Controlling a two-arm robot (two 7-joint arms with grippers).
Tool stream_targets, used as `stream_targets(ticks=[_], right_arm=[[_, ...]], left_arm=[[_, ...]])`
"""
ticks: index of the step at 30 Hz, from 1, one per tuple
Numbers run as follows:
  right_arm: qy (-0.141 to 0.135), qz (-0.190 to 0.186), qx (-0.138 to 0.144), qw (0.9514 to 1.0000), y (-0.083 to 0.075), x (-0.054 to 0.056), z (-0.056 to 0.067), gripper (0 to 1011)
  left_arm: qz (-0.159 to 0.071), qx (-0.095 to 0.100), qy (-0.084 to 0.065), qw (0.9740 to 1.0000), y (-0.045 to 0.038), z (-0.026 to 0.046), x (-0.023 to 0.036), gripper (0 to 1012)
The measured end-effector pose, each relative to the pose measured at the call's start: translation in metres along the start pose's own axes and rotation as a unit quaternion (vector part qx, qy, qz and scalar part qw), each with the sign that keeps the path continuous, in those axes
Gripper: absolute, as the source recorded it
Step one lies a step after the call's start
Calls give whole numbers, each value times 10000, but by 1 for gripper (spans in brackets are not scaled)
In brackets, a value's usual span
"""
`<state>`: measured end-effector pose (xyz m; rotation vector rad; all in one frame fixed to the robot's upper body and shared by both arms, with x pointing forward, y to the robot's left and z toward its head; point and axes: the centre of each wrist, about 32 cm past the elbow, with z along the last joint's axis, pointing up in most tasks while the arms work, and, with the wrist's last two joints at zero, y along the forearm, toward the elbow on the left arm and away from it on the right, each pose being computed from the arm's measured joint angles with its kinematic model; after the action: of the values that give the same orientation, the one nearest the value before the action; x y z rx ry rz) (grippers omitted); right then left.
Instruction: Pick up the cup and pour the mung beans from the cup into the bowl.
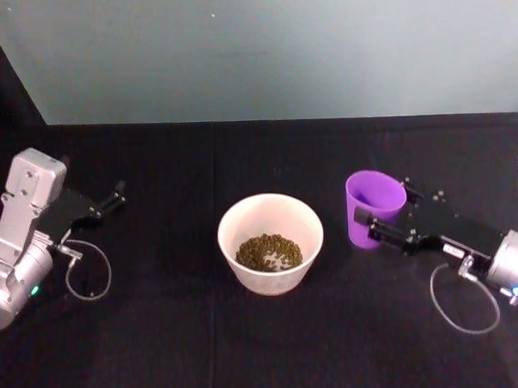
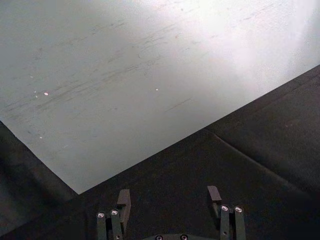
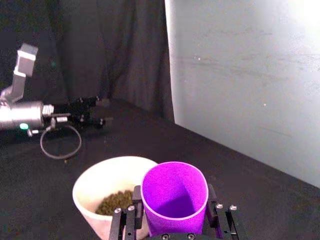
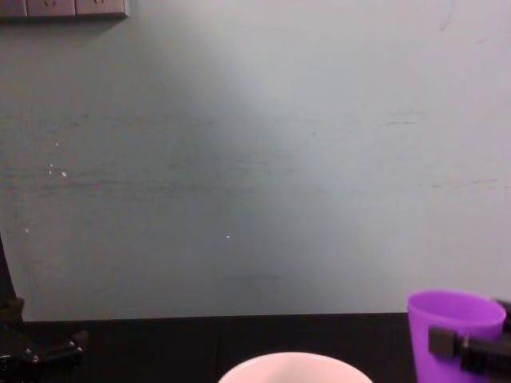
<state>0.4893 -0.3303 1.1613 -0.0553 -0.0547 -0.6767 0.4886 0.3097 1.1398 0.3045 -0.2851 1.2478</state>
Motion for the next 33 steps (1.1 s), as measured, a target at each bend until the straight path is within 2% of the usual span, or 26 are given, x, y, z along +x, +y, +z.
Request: stream_targets(ticks=[5,13,23,33], right_arm=[[-102,37,-62,9999,32,19,-179,722],[-133,7,-175,9998,66,48,-319,722],[-139,35,-340,9993,129,51,-384,722],[-88,85,-375,9992,158,62,-410,722]], left_arm=[[0,0,0,10000,0,0,0,1000],[1,0,0,10000,0,0,0,1000],[0,0,1,10000,0,0,0,1000],[0,0,0,10000,0,0,0,1000]])
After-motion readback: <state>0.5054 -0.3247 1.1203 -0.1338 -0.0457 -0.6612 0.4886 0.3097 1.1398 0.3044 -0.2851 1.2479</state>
